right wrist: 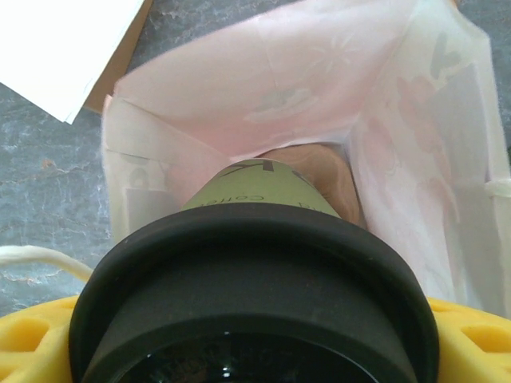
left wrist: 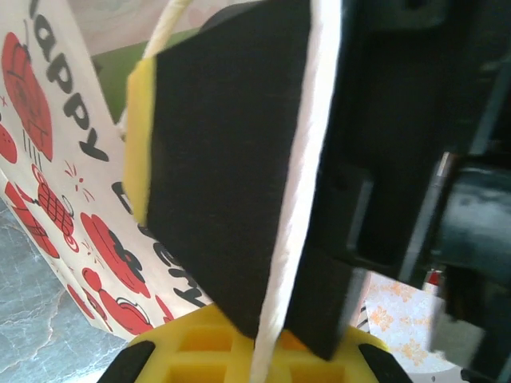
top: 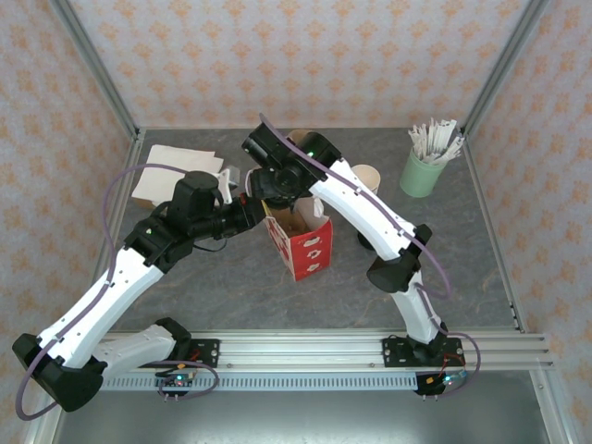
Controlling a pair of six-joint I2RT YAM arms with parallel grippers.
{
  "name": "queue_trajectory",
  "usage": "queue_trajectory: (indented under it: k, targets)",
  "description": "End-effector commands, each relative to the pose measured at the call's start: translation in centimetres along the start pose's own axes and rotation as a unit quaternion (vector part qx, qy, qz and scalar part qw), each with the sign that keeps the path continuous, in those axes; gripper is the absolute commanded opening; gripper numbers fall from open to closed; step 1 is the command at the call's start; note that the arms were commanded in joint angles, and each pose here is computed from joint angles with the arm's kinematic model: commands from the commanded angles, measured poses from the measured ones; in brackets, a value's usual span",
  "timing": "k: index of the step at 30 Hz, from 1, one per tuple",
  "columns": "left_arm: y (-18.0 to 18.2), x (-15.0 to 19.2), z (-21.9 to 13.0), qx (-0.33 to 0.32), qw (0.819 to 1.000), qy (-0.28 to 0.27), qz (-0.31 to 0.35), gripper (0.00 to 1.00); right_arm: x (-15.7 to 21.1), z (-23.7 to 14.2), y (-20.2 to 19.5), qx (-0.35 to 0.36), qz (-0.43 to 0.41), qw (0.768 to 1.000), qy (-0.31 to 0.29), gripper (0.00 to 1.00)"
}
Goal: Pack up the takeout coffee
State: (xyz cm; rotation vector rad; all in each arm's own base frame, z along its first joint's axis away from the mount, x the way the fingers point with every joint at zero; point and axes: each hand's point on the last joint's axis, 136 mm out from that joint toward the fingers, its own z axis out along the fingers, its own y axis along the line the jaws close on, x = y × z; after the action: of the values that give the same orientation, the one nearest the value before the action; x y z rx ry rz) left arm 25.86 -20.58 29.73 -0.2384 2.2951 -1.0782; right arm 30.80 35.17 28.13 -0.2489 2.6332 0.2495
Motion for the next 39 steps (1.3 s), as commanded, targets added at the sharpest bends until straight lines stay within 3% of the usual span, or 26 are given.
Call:
queue_trajectory:
  k: [1, 11, 21, 39]
  targets:
    - [-1.2, -0.9, -0.5, 0.016, 1.0, -0.024, 0.003, 0.05, 1.0, 1.2, -0.2, 0.017, 0.012, 1.0, 0.018, 0.66]
    - [-0.4, -0.9, -1.6, -0.003, 0.999, -0.038, 0.007, 0.04, 3.6, 1.9, -1.7, 0.043, 0.02, 0.998, 0.05, 0.67]
    - [0.3, -0.8, -1.9, -0.017, 0.999, -0.043, 0.008, 0.04, 4.3, 0.5, -5.5, 0.119, -0.006, 0.992, 0.048, 0.67]
    - [0.5, -0.7, -1.7, -0.026, 0.999, -0.037, 0.008, 0.04, 9.0, 1.9, -6.4, 0.09, -0.013, 0.985, 0.145, 0.68]
